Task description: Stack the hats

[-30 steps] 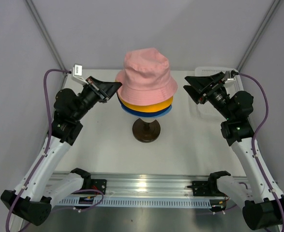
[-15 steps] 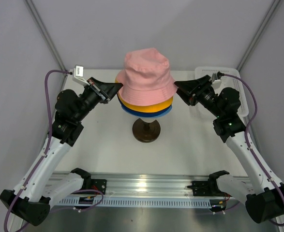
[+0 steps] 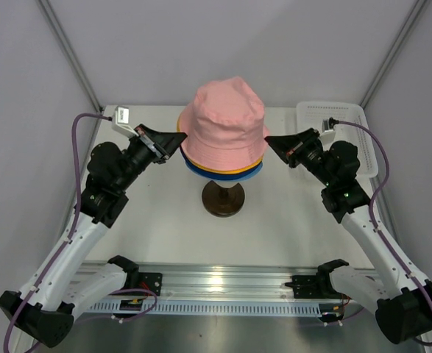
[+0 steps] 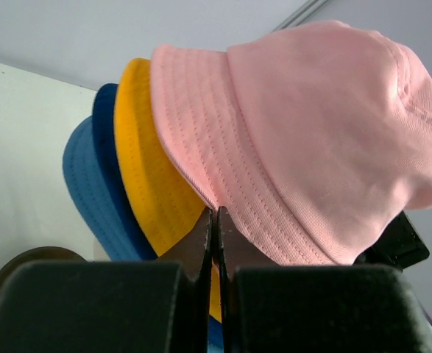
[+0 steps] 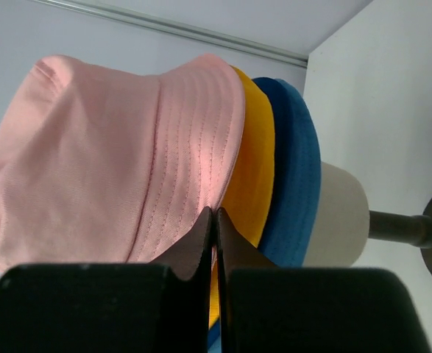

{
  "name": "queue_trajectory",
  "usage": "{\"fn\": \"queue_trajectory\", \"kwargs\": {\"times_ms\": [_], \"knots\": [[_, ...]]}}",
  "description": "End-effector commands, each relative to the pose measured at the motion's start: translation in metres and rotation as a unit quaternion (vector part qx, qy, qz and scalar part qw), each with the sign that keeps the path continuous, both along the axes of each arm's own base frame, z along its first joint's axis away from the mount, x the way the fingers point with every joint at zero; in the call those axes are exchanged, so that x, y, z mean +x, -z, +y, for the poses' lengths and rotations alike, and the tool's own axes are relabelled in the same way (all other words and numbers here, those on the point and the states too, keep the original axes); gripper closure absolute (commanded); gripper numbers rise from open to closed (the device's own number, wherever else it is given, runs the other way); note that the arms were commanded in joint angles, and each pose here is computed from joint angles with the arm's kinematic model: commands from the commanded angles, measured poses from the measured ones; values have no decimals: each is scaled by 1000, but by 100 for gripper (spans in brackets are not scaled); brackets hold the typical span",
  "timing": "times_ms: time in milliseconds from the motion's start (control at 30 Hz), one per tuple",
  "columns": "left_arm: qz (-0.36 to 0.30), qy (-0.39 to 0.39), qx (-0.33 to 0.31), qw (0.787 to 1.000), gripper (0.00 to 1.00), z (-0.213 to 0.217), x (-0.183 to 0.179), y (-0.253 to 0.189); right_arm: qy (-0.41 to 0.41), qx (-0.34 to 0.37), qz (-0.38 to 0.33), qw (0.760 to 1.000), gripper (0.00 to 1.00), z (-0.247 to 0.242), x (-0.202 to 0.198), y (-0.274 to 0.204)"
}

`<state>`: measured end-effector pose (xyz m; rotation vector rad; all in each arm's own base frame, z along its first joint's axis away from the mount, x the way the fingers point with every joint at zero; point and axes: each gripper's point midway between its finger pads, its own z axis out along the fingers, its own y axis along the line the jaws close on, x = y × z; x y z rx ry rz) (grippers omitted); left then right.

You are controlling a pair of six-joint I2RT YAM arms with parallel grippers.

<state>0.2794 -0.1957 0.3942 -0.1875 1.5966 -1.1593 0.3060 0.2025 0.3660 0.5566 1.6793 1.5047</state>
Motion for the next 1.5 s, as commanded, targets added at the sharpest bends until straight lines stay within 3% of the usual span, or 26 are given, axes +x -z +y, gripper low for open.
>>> {"fn": "queue_trajectory", "kwargs": {"times_ms": [0, 233, 533, 667, 1033, 1200, 1300, 1467], "knots": [[28, -16, 30, 999, 99, 5, -1, 23, 33, -49, 14, 998, 100, -11, 0, 36], [107, -40, 52, 992, 99, 10, 6, 67, -2, -91, 46, 995, 100, 2, 8, 75], [144, -22, 63, 987, 99, 5, 1, 100, -19, -134, 52, 989, 100, 11, 16, 98], [148, -2, 52, 988, 99, 1, -10, 112, -24, -151, 37, 988, 100, 13, 29, 87], [111, 16, 38, 993, 99, -4, -41, 92, -84, -168, -30, 982, 100, 45, 76, 41], [128, 14, 53, 990, 99, -8, -43, 104, -122, -188, -27, 974, 100, 58, 90, 50], [110, -9, 66, 992, 96, 3, -42, 93, -129, -196, -31, 972, 93, 58, 90, 53], [55, -77, 76, 993, 81, 34, -42, 45, -126, -208, -52, 969, 78, 51, 83, 41]]}}
